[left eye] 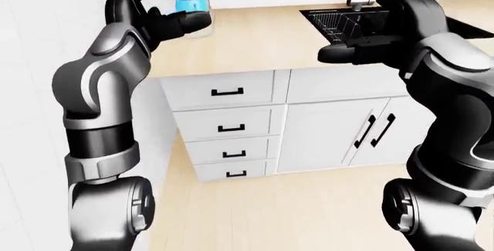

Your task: Press the button on the coffee machine to serve coffee.

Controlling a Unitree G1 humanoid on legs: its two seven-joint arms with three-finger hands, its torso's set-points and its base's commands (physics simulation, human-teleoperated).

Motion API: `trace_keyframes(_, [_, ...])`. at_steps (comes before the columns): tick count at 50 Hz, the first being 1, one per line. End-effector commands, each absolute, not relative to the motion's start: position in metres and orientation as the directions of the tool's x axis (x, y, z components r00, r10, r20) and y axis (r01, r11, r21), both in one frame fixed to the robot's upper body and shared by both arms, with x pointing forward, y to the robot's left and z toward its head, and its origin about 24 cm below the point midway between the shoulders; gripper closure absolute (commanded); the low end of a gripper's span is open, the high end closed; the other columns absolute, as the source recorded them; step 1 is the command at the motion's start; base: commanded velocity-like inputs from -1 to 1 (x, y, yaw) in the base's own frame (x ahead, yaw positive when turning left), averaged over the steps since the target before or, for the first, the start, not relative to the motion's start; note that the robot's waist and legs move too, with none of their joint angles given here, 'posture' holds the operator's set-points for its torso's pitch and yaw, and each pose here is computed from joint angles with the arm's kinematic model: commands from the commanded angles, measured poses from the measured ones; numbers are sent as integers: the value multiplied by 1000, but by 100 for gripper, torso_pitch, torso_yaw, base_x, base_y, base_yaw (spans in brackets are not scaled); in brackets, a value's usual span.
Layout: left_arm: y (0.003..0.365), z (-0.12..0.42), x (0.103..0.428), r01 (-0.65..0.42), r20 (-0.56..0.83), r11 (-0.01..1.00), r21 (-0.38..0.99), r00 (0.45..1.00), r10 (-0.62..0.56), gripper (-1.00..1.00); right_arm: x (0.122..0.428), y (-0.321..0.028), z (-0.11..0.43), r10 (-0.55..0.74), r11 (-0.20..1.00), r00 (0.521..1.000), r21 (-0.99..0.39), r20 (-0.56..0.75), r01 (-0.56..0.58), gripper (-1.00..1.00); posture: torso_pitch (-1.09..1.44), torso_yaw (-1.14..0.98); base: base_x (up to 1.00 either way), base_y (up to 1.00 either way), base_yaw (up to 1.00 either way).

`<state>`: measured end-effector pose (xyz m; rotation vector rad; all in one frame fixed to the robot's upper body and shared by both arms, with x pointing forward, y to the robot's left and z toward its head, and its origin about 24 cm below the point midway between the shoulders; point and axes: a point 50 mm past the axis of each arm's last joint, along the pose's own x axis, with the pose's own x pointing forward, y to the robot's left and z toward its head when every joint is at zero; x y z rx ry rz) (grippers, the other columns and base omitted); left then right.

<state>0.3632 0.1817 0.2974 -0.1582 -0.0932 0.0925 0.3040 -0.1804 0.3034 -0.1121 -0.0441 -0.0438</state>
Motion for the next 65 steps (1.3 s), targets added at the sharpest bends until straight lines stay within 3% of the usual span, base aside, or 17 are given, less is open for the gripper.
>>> trace_keyframes(1, [175,323,356,-43,195,985,-165,978,75,-100,296,-186,324,-70,991,986,-99,154,86,-100,0,0,10,20,0])
trace_keyframes(65, [174,321,355,-41,193,984,-173,978,75,-100,304,-197,334,-98,989,981,-90,167,114,-100,0,0,19,16,0])
